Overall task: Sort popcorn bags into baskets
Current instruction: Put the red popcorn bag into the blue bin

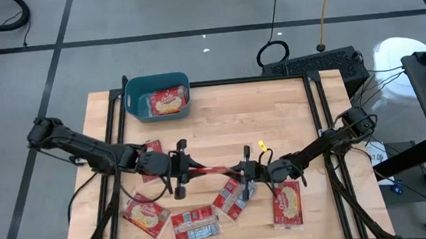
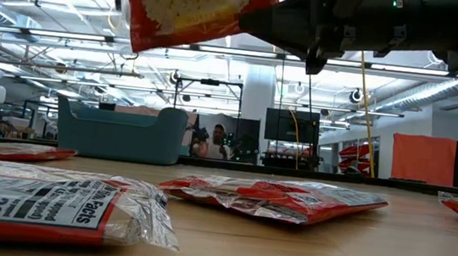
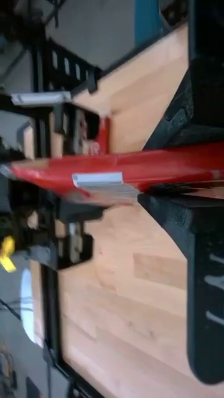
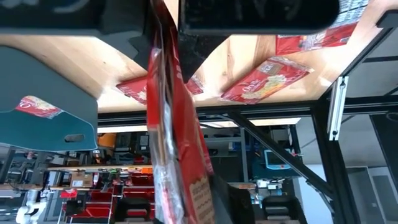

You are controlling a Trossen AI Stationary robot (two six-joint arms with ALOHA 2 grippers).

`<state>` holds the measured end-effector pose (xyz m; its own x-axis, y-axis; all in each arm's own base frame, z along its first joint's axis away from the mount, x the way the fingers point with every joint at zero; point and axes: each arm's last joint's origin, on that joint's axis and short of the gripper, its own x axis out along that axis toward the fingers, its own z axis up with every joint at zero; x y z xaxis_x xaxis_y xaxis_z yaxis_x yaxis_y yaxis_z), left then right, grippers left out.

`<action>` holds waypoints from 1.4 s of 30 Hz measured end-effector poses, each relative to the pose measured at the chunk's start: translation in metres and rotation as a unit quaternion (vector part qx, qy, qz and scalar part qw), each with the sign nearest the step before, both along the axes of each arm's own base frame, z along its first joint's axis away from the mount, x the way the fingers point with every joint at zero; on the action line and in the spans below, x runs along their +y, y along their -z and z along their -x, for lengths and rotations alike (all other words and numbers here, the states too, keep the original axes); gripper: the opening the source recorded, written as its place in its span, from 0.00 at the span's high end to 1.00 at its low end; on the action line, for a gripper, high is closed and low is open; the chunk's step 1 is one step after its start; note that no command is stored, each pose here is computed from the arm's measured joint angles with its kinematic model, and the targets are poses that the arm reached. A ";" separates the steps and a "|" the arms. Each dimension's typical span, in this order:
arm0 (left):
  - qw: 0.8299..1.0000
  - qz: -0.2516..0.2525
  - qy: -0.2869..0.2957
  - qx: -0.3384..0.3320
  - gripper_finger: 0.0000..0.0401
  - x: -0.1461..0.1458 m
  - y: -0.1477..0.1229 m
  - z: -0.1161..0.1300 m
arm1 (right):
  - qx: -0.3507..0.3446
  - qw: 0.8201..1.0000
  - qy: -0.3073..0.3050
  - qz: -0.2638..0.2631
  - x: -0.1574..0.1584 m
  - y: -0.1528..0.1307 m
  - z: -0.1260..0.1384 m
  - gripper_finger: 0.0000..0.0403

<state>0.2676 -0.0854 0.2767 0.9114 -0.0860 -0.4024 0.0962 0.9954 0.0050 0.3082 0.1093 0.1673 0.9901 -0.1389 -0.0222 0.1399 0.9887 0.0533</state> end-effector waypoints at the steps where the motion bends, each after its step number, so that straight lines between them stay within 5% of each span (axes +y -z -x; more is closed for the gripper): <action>1: 1.000 -0.002 -0.003 0.004 0.78 0.001 0.002 -0.001 | 0.000 1.000 0.001 0.000 0.000 0.000 0.000 1.00; 14: 1.000 -0.005 0.001 0.008 0.78 0.012 0.003 -0.005 | 0.014 1.000 0.013 -0.024 -0.007 0.004 -0.002 1.00; 23: 0.997 -0.025 -0.018 0.064 0.65 0.029 0.014 -0.006 | 0.019 0.999 0.019 -0.029 -0.010 0.005 -0.003 1.00; 42: 0.992 -0.029 -0.016 0.122 0.68 0.067 0.014 -0.011 | 0.038 0.995 0.079 -0.055 -0.032 0.011 -0.008 1.00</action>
